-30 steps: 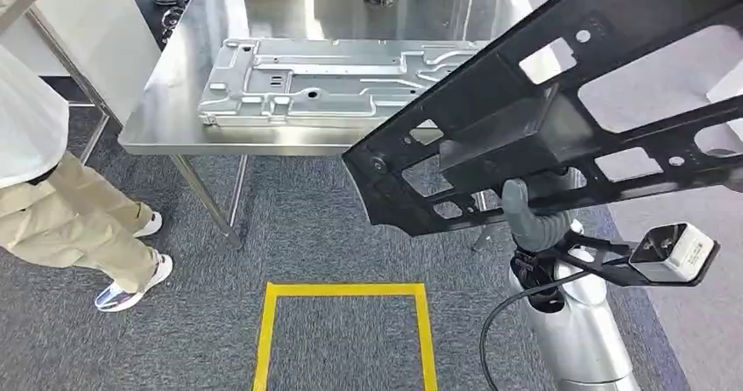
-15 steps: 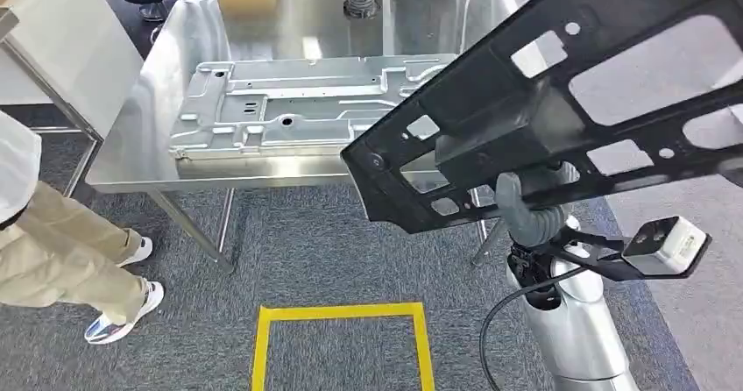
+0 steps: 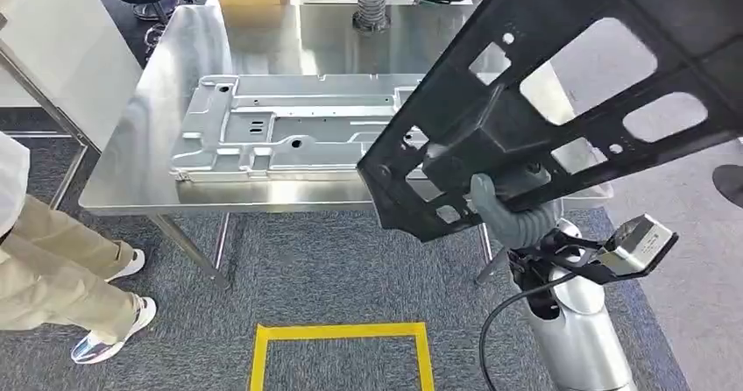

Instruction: Take the parts from the cabinet and place them on the table.

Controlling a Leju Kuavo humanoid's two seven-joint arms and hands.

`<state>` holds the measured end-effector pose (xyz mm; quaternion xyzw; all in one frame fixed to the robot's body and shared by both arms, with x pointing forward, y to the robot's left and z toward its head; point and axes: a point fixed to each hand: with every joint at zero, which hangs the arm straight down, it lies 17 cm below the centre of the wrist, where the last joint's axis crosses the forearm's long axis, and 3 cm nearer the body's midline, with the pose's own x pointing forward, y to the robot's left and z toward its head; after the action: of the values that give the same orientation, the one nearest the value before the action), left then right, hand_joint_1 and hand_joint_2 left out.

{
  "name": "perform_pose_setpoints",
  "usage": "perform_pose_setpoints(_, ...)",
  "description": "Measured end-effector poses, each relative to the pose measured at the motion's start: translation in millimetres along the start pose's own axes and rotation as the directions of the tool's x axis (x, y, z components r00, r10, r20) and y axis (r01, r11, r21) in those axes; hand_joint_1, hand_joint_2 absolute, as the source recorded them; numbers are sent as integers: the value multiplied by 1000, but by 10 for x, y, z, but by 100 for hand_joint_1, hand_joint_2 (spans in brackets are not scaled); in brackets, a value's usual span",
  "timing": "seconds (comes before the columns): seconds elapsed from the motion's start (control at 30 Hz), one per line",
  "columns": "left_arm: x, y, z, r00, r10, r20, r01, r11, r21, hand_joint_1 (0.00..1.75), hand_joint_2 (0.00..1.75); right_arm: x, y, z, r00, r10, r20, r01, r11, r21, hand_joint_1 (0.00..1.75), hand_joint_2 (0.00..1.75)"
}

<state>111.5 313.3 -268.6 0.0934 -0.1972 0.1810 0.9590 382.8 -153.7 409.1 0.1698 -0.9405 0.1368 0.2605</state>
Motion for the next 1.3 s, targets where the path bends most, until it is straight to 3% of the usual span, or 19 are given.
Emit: perform_pose_setpoints(1.3, 34, -51, -2, 1000, 23, -1, -23, 1000, 0, 0, 175, 117, 115, -16, 999, 34, 19, -35, 998, 43, 175, 175)
